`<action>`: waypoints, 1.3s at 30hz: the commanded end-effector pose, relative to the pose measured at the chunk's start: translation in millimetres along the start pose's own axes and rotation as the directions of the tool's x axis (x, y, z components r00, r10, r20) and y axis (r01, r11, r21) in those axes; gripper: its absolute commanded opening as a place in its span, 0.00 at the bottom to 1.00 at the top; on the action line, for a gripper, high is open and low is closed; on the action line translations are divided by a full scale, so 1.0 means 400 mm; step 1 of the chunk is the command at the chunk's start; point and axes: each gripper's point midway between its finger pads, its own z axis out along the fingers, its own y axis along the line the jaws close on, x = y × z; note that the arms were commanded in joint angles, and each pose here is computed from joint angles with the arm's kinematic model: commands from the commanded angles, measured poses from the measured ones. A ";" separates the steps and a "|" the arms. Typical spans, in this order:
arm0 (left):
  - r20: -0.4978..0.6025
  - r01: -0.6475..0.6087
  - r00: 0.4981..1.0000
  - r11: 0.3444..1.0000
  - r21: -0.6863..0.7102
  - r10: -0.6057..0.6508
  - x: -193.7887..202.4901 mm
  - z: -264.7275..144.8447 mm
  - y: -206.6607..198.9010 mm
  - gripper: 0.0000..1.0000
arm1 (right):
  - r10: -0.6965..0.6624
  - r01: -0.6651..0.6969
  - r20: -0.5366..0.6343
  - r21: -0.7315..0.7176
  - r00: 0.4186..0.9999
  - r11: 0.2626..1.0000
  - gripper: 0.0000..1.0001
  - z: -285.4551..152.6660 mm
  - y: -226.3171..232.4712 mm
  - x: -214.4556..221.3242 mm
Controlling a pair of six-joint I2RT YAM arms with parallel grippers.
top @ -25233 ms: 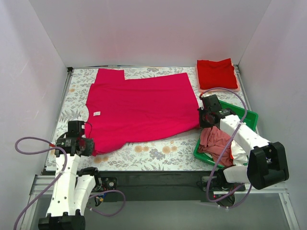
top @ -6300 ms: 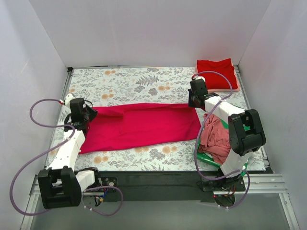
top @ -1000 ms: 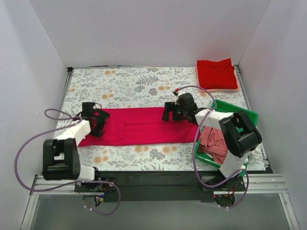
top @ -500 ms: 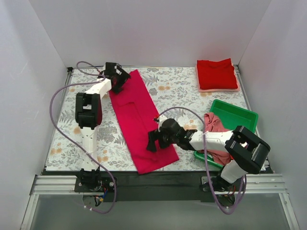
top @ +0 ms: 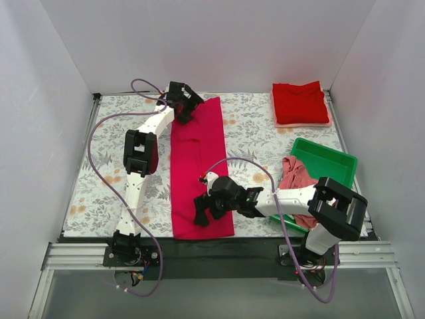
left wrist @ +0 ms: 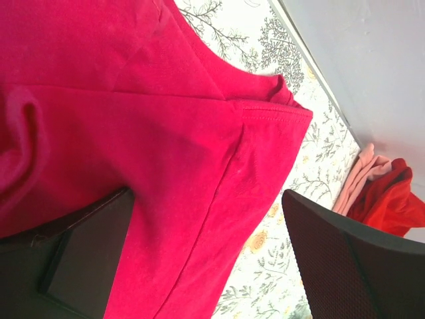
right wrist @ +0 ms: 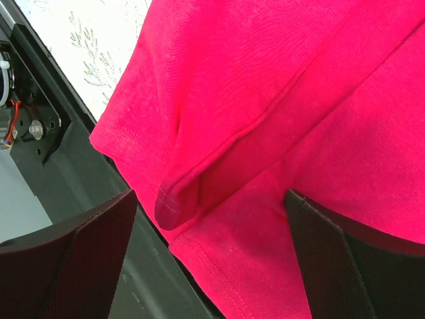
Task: Fold and stack the t-shirts
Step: Fold the tshirt
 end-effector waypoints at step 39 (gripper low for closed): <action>-0.265 -0.309 0.913 0.950 0.047 0.310 0.655 -0.917 0.337 0.96 | 0.049 -0.129 0.360 0.202 0.932 0.971 0.98 -0.320 -0.122 -0.004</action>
